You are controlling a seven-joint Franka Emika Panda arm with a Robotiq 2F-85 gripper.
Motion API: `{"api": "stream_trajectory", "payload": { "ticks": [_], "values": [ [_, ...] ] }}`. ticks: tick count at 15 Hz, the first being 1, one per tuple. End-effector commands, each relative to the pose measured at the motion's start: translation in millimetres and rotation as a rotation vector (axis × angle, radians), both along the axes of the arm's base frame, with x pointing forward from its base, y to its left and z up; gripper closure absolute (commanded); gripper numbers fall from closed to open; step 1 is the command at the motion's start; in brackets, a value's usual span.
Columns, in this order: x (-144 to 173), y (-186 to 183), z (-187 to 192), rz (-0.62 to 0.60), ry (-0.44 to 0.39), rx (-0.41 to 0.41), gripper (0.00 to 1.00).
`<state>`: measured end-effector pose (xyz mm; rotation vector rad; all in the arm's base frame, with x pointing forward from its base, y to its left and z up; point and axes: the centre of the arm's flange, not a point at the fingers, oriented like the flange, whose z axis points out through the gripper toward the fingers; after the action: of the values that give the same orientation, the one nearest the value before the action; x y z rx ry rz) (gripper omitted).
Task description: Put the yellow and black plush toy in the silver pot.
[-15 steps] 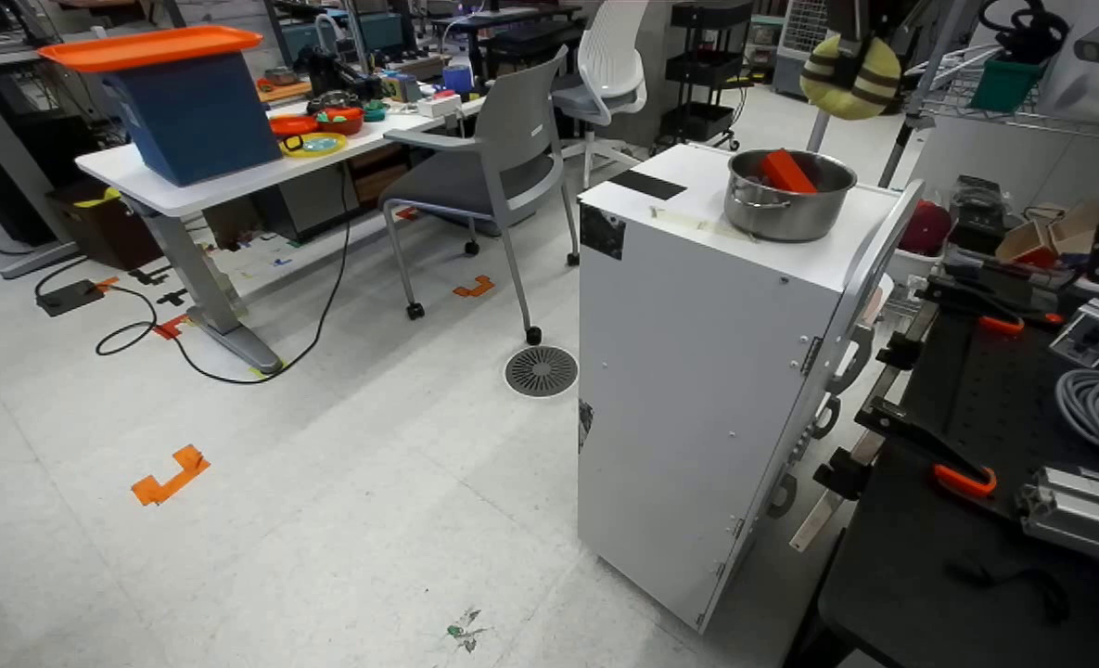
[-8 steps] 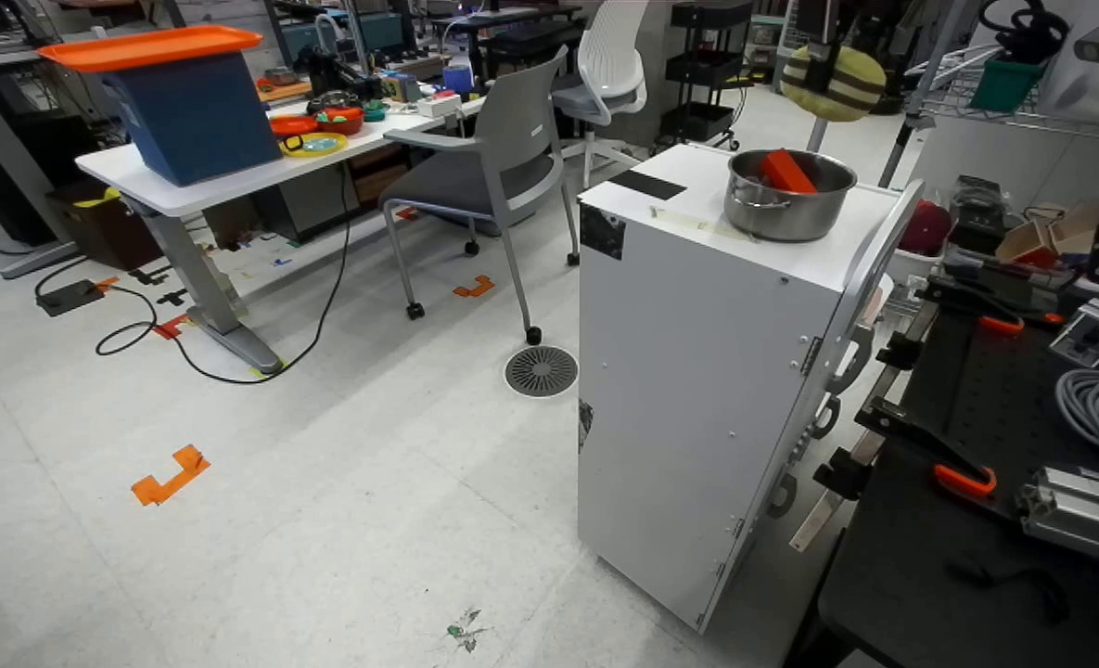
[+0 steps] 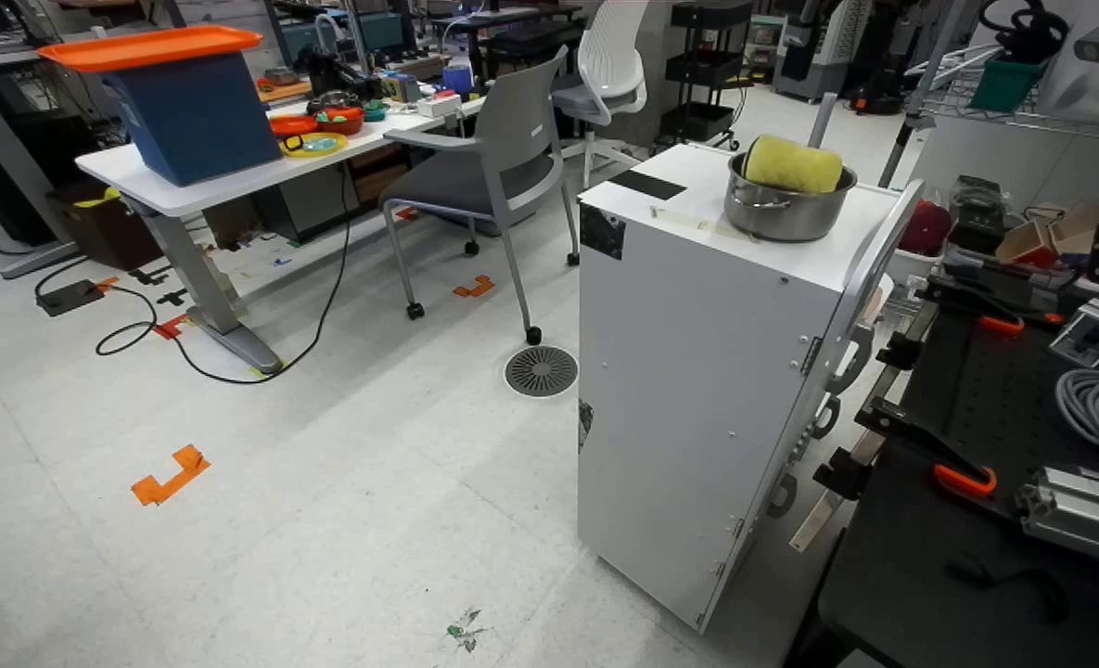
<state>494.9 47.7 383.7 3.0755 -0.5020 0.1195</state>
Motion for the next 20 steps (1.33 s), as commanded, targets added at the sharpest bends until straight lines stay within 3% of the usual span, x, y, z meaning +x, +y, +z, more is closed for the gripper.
{"api": "stream_trajectory", "payload": {
  "ticks": [1,5,8,14,17,18,20],
  "values": [
    [-14,11,9,0.020,-0.041,0.003,0.00],
    [-31,23,20,0.012,-0.035,0.008,0.00],
    [-49,29,29,0.010,-0.036,0.056,0.00],
    [-84,33,39,-0.073,-0.007,0.023,0.00],
    [-101,37,43,-0.017,0.039,0.020,0.00],
    [-82,34,33,-0.041,0.024,0.012,0.00],
    [-85,35,34,-0.037,0.023,0.010,0.00]
  ]
}}
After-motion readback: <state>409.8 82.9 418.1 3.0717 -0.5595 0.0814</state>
